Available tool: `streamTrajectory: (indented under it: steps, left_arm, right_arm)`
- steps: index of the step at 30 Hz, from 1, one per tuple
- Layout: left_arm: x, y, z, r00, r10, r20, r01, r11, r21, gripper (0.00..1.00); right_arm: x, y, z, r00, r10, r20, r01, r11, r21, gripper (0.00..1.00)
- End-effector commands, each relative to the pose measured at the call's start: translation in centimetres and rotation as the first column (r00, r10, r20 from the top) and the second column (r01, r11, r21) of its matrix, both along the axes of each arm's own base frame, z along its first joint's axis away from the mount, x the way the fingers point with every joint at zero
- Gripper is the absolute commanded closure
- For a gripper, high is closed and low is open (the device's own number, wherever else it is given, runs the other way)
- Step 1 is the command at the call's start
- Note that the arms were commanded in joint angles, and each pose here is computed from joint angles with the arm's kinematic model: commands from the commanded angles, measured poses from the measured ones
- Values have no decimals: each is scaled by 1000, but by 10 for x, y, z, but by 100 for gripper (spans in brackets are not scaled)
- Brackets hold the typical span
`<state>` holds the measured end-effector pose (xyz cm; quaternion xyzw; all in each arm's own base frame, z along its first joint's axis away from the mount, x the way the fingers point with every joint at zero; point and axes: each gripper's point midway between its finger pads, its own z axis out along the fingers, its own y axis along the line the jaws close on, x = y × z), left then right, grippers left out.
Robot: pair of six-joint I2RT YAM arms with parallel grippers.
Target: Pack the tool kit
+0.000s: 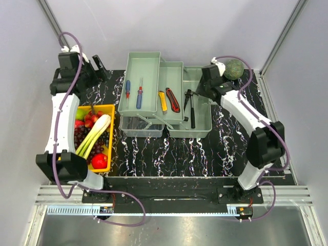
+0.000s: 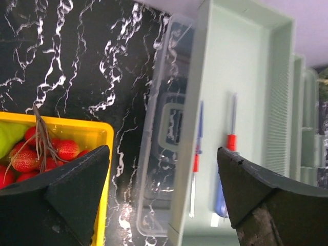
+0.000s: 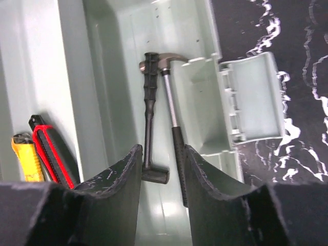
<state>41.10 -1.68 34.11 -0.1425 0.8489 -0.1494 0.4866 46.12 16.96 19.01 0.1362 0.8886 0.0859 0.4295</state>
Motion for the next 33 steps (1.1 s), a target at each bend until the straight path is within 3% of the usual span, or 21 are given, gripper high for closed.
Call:
streamTrajectory:
  steps: [1, 6, 11, 15, 21, 26, 33]
  left_arm:
    - [28, 0, -43, 996, -84, -29, 85, 995, 53, 14]
    - [41, -4, -104, 973, -154, -169, 165, 985, 52, 23]
    - [46, -21, -159, 929, -246, -277, 241, 969, -52, 32]
    - [48, -39, -180, 901, -328, -283, 299, 944, -140, 36]
    - [50, -49, -203, 888, -345, -303, 311, 938, -156, 38]
    - [52, -54, -224, 873, -343, -347, 309, 939, -150, 60]
    - [52, -44, -243, 865, -294, -406, 278, 955, -99, 74]
  right_arm:
    - [-5, -38, 24, 997, -71, 42, 69, 996, 52, 56]
    - [-14, -55, 9, 999, -19, -28, 24, 982, 189, 54]
    - [-24, -68, 4, 998, -49, -47, 60, 956, 286, 54]
    - [-30, -75, -3, 996, -63, -69, 81, 949, 305, 55]
    - [-40, -86, -14, 990, -96, -99, 122, 941, 314, 55]
    - [-46, -94, -21, 986, -119, -120, 152, 933, 326, 55]
    - [-59, -103, -31, 980, -144, -138, 183, 925, 332, 55]
